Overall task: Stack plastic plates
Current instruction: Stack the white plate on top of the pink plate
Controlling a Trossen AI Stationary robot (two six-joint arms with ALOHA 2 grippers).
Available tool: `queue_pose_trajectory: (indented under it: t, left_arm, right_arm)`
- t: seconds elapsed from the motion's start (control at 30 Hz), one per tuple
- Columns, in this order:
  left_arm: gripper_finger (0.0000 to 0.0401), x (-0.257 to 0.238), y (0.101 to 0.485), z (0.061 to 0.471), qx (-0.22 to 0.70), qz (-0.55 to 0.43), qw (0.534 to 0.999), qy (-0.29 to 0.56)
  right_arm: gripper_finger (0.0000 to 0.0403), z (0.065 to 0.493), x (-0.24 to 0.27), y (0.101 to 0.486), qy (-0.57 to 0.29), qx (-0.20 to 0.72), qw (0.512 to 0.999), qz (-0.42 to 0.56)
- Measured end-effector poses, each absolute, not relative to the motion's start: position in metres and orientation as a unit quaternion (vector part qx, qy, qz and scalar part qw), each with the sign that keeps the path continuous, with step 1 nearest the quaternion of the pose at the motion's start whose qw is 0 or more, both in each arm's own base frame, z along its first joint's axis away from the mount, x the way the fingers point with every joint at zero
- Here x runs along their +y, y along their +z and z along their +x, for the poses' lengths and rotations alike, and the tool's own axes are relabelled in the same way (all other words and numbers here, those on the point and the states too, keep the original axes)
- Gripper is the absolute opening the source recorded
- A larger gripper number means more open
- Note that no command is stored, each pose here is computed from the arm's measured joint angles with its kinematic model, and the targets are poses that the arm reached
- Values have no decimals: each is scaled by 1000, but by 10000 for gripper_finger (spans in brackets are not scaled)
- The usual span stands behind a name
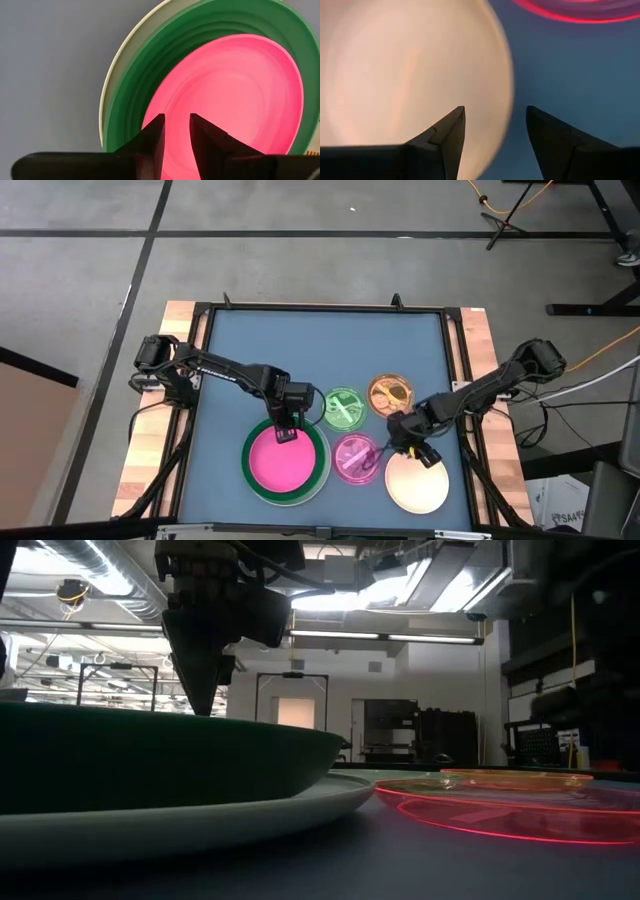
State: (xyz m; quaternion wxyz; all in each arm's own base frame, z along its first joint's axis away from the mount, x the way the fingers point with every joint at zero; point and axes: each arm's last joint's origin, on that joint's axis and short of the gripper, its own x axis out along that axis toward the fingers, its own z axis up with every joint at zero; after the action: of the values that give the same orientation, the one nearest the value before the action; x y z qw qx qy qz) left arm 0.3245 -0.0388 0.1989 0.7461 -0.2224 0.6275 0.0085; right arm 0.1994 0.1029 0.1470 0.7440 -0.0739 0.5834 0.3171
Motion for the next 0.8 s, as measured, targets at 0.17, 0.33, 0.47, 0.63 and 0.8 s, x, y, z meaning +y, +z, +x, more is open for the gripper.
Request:
queue_pose_trajectory:
  t: [0.17, 0.33, 0.47, 0.63, 0.8]
  left_arm:
    - [81, -39, 199, 325, 627, -222, 747, 9]
    - [81, -39, 199, 325, 627, -222, 747, 9]
    - [81, -39, 199, 325, 626, -222, 747, 9]
    - [81, -39, 199, 325, 626, -222, 747, 9]
    - [81, -39, 199, 325, 626, -222, 747, 10]
  right_arm:
    - [198, 197, 114, 137, 308, 597, 732, -111]
    - [195, 197, 116, 136, 306, 600, 730, -118]
    - [166, 197, 115, 135, 303, 600, 731, -119]
    - [105, 197, 115, 135, 300, 601, 731, -120]
    - [57, 197, 115, 135, 299, 601, 731, -120]
